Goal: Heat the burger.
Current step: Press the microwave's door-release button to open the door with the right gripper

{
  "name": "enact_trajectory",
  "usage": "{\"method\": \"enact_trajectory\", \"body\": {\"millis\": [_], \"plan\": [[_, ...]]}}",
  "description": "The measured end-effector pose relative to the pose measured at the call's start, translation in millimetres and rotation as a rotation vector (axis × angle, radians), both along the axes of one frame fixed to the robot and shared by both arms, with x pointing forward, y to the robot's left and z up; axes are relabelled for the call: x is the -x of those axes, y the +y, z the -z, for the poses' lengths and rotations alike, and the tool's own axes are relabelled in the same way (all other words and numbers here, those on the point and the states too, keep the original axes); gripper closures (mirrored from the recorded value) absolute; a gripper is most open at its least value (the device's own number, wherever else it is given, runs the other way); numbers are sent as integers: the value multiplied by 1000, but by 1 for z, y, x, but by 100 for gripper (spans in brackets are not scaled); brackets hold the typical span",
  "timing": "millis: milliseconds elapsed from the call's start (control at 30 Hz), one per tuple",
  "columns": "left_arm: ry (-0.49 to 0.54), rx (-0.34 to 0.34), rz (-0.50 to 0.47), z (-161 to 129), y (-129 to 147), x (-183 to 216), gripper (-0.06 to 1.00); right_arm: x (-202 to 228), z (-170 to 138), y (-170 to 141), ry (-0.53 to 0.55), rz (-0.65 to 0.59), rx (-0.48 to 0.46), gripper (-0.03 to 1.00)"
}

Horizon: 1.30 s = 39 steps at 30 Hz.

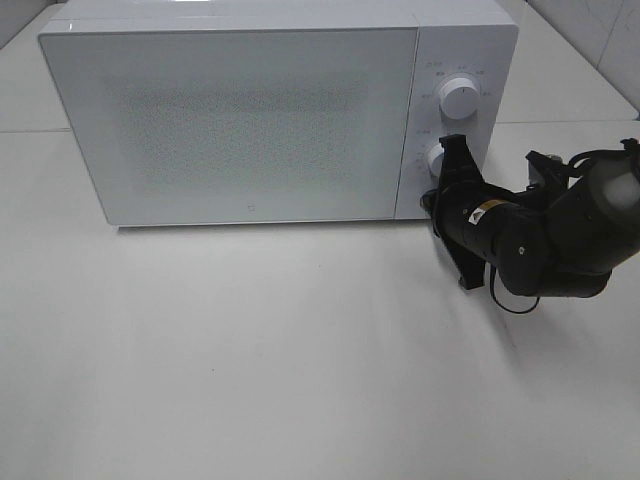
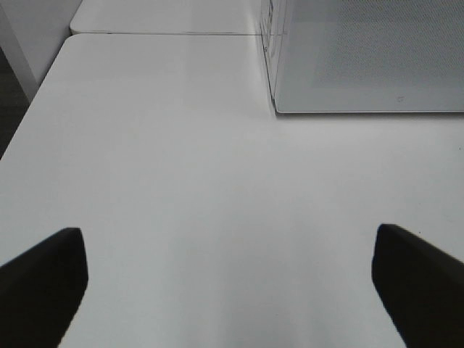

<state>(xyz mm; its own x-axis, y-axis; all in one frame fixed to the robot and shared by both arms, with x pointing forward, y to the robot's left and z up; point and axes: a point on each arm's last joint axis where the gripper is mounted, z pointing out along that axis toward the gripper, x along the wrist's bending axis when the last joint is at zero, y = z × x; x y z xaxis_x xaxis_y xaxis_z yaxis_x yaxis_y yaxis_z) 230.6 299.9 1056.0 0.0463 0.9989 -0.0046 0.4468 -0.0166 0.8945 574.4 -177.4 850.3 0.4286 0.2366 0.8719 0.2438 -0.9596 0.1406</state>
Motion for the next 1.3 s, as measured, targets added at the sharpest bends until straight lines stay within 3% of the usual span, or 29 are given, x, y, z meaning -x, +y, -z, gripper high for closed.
{"method": "enact_trajectory", "body": {"millis": [1300], "plan": [[0,0,0,0,0,0,-4,-12,4,3,43,50,-28,94]]}}
